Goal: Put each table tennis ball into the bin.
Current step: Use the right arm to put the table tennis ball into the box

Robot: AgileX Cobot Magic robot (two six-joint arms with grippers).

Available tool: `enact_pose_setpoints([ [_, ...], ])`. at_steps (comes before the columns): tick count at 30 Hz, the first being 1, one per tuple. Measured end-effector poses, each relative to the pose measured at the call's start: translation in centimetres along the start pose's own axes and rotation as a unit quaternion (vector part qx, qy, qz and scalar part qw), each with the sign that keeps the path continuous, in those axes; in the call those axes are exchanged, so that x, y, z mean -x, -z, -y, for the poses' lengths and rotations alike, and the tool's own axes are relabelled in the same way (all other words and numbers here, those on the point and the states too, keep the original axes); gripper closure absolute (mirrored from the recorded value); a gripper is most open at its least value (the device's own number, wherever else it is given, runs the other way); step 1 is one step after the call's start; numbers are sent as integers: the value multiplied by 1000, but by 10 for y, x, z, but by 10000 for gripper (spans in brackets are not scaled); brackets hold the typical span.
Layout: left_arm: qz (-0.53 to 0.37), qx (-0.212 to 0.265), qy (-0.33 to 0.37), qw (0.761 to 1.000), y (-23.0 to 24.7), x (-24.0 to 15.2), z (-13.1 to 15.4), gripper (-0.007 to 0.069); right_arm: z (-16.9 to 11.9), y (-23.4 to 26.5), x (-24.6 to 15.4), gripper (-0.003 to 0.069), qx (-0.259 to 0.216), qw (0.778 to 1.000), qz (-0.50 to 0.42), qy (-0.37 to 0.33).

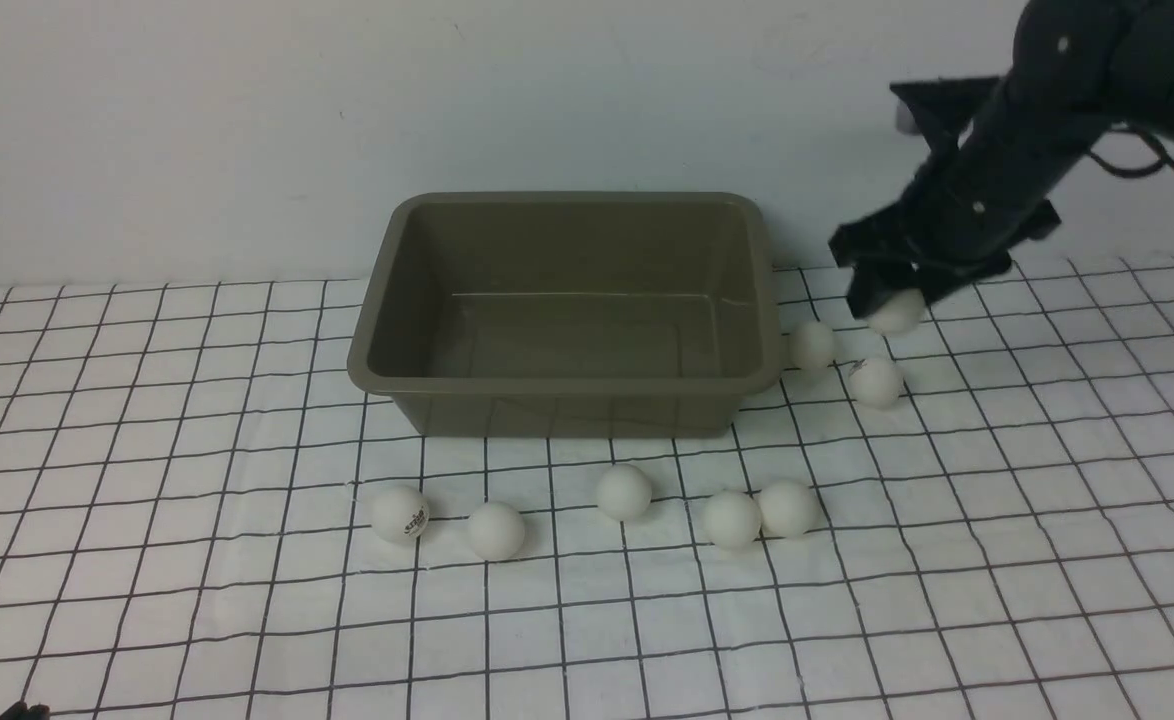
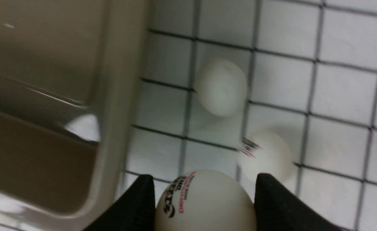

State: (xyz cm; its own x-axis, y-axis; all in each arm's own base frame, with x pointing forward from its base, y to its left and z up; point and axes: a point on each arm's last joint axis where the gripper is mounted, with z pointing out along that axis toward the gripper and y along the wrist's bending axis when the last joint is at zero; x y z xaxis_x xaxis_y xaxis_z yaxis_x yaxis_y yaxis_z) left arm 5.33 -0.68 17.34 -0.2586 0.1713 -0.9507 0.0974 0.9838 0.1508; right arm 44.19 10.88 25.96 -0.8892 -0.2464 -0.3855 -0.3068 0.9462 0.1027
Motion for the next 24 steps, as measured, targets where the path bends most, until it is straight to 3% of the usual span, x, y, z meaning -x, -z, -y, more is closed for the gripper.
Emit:
enact_pose_setpoints([
  [7,0,0,0,1000,0,0,0,629,-69,22,24,297,48,994,69,74],
  [11,0,0,0,1000,0,0,0,629,-105,2,24,297,54,990,75,111],
  [16,0,0,0,1000,0,0,0,629,-109,-39,20,286,59,992,41,107],
  [24,0,0,0,1000,0,0,0,629,-116,-44,22,157,79,992,47,84],
])
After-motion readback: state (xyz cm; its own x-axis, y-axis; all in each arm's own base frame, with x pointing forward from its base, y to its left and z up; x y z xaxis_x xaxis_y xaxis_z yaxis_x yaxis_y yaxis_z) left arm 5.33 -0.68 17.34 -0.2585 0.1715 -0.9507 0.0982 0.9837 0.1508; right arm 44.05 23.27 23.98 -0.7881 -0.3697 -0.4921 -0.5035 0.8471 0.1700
